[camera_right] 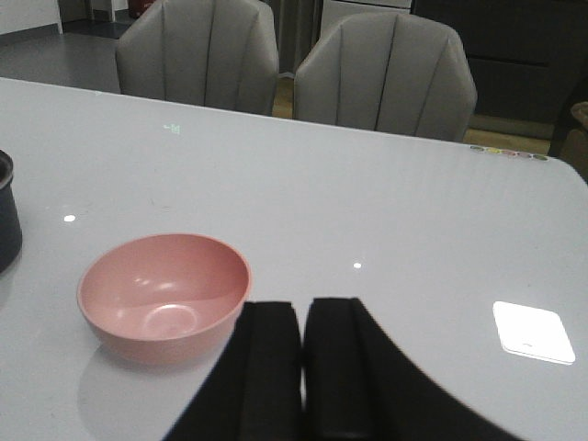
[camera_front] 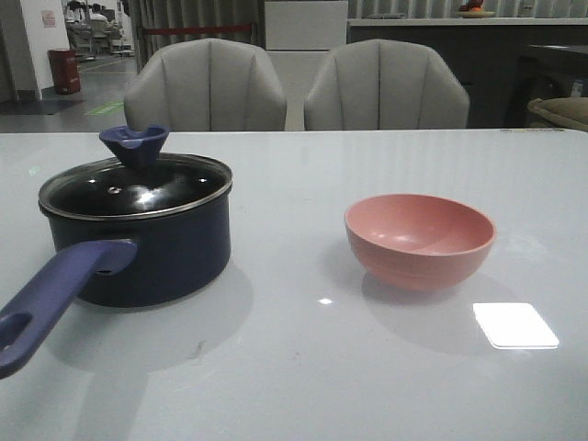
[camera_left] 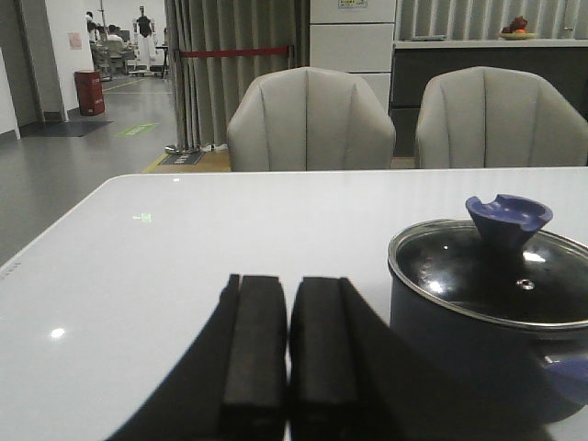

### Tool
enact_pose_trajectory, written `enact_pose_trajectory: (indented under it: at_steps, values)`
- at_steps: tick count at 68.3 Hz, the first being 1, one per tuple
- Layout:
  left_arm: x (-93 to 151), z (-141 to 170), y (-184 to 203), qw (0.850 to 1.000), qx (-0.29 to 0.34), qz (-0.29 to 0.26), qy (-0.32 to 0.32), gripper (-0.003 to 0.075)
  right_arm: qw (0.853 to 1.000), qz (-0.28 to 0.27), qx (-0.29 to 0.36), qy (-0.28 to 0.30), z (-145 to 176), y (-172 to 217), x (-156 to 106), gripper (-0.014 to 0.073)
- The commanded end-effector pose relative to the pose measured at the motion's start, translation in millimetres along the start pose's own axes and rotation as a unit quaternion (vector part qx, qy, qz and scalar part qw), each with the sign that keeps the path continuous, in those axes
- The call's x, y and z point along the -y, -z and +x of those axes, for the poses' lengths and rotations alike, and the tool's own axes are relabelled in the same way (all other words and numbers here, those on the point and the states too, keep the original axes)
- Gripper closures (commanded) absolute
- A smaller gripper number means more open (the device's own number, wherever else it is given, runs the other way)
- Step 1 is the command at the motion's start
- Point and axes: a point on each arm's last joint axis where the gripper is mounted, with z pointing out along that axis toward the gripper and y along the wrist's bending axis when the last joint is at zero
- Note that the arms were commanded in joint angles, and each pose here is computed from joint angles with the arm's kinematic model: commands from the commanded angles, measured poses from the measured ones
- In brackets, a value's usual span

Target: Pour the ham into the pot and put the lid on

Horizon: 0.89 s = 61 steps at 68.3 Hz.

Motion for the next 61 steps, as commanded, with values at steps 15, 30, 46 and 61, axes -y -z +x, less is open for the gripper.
enact_pose_trajectory:
  at_steps: [15, 30, 46, 61]
  values:
    - [-0.1, -1.5, 1.1, 0.999, 0.041, 0.000, 0.010, 0.0608, 0.993, 0.048, 0.106, 0.008, 8.0, 24.4, 4.5, 0.0417]
    - [-0.1, -1.2, 1.0, 0.999, 0.039, 0.000, 0.010, 0.0608, 0.994, 0.046, 0.097, -0.004, 28.0, 21.3, 4.0, 0.0417]
    - [-0.1, -1.2, 1.0, 0.999, 0.039, 0.000, 0.010, 0.0608, 0.993, 0.029, 0.112, -0.023, 30.8, 20.2, 2.4, 0.0417]
    - [-0.1, -1.2, 1.0, 0.999, 0.039, 0.000, 0.010, 0.0608, 0.992, 0.027, 0.112, -0.044, 30.9, 20.2, 2.4, 0.0417]
